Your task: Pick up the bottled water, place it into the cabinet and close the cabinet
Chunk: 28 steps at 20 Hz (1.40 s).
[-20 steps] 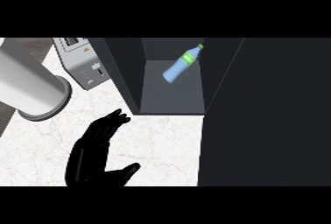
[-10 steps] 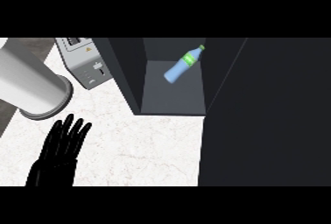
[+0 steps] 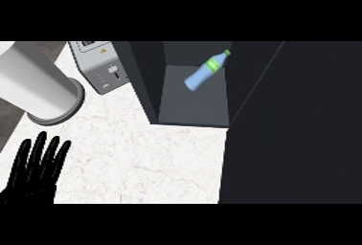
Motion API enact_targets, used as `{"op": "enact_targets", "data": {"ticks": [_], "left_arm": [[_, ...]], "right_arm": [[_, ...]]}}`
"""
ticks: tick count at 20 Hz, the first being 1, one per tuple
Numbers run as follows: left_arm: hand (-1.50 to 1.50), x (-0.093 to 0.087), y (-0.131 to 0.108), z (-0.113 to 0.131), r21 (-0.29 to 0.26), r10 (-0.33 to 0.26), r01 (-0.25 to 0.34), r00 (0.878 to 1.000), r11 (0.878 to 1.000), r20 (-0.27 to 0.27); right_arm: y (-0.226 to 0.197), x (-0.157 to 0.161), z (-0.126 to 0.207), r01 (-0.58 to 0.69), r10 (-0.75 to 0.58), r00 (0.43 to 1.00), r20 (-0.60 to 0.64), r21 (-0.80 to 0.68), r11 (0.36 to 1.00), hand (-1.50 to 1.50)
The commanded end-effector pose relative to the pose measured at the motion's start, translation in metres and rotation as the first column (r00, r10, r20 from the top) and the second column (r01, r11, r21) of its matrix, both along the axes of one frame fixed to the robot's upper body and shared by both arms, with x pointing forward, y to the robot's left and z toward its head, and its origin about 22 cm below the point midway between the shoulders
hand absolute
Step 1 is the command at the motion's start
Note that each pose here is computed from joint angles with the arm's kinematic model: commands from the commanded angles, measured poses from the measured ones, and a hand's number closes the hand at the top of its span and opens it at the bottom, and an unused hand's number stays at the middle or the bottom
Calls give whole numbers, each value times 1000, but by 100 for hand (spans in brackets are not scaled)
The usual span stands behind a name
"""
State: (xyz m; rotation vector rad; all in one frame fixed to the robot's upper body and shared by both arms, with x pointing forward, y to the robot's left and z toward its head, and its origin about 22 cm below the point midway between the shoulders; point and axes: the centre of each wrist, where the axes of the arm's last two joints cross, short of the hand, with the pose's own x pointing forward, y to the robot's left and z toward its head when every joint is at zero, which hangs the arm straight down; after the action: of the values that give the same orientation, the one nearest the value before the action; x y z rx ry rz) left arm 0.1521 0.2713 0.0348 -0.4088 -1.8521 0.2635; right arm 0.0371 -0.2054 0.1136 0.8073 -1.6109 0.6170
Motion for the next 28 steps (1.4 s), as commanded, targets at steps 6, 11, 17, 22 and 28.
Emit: {"op": "enact_targets", "data": {"ticks": [6, 11, 17, 22, 28], "left_arm": [[-150, -7, 27, 13, 3, -55, 55, 998, 998, 22], [-150, -8, 33, 17, 11, -92, 91, 995, 996, 39], [-150, -6, 43, 23, 35, -131, 129, 990, 991, 49], [-150, -2, 48, 26, 52, -150, 147, 987, 988, 52], [-150, 1, 50, 29, 57, -178, 175, 983, 983, 49]], "right_arm": [[32, -4, 26, -154, 149, 987, 54, 111, 982, 150], [32, 4, 24, -140, 137, 989, 60, 55, 989, 150], [35, 17, 17, -165, 166, 984, 68, -17, 986, 150], [33, 28, 18, -184, 197, 973, 120, -110, 977, 150], [28, 43, 30, -229, 279, 931, 236, -220, 948, 150]]}}
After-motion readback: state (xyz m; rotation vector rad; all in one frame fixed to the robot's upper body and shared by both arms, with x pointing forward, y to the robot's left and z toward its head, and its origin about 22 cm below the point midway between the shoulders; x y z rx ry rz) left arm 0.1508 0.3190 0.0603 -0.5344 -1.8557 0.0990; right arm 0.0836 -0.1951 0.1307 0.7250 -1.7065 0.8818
